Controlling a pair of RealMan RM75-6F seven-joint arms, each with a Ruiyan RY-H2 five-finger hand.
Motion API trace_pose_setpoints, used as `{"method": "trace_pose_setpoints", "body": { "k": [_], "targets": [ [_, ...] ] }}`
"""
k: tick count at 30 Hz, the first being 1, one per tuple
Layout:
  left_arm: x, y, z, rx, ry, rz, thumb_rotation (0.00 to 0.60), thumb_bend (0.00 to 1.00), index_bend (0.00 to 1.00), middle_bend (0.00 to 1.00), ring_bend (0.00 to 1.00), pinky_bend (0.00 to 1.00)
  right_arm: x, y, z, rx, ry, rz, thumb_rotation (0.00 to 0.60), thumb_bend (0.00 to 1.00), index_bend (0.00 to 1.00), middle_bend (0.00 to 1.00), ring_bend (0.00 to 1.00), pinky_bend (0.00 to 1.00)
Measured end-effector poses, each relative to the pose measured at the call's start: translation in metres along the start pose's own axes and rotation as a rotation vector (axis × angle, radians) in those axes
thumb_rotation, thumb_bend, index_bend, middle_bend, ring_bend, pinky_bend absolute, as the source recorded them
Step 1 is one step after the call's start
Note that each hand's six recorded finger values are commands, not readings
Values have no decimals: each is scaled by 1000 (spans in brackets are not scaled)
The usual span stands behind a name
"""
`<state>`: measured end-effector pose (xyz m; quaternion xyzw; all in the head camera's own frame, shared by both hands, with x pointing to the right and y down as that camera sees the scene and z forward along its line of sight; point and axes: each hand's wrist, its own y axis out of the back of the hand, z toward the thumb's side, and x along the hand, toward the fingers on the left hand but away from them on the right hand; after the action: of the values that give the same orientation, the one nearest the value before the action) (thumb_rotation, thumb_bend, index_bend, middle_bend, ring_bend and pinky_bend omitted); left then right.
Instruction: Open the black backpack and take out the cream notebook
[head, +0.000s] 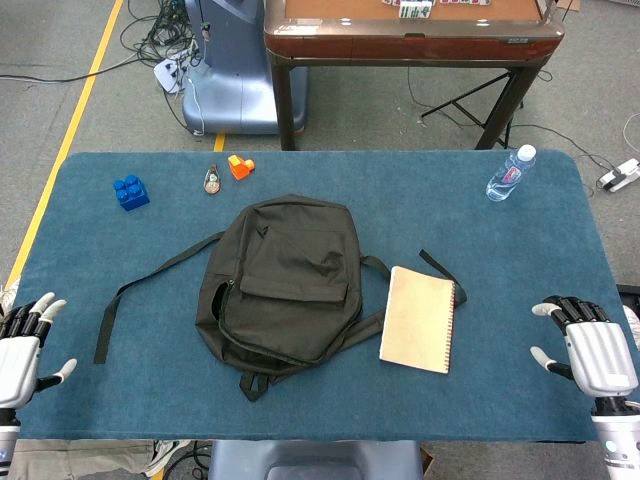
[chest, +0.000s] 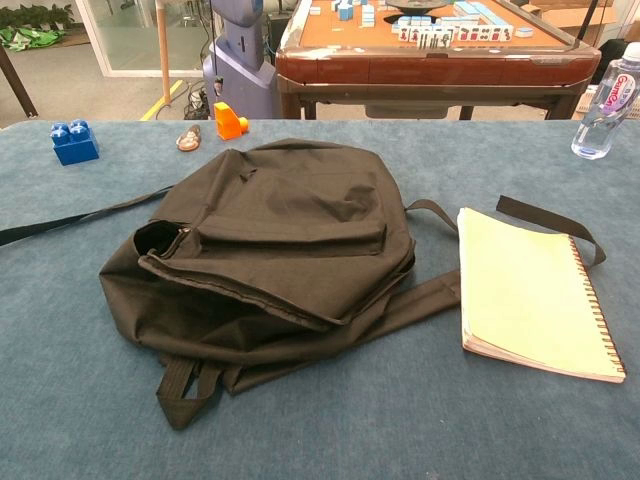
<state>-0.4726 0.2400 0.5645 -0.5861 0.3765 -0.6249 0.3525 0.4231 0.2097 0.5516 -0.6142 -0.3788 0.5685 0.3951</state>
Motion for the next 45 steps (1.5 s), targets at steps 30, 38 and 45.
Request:
{"method": "trace_pose_setpoints", "body": {
  "k": [30, 38, 45],
  "targets": [
    [2, 8, 11, 10, -37, 47, 600, 223, 162, 70, 96, 75, -42, -6, 96, -99, 402, 161, 600, 49, 317, 301, 238, 268],
    [-3, 15, 9, 15, -37, 66, 600, 222, 164, 70, 96, 75, -78, -23, 176, -96, 628, 265, 600, 35, 299, 301, 238, 268],
    [-6, 19, 8, 19, -30, 75, 600, 223, 165, 69, 96, 75, -102, -43, 241, -58, 780, 313, 600, 0, 253, 281, 238, 268]
  ]
}}
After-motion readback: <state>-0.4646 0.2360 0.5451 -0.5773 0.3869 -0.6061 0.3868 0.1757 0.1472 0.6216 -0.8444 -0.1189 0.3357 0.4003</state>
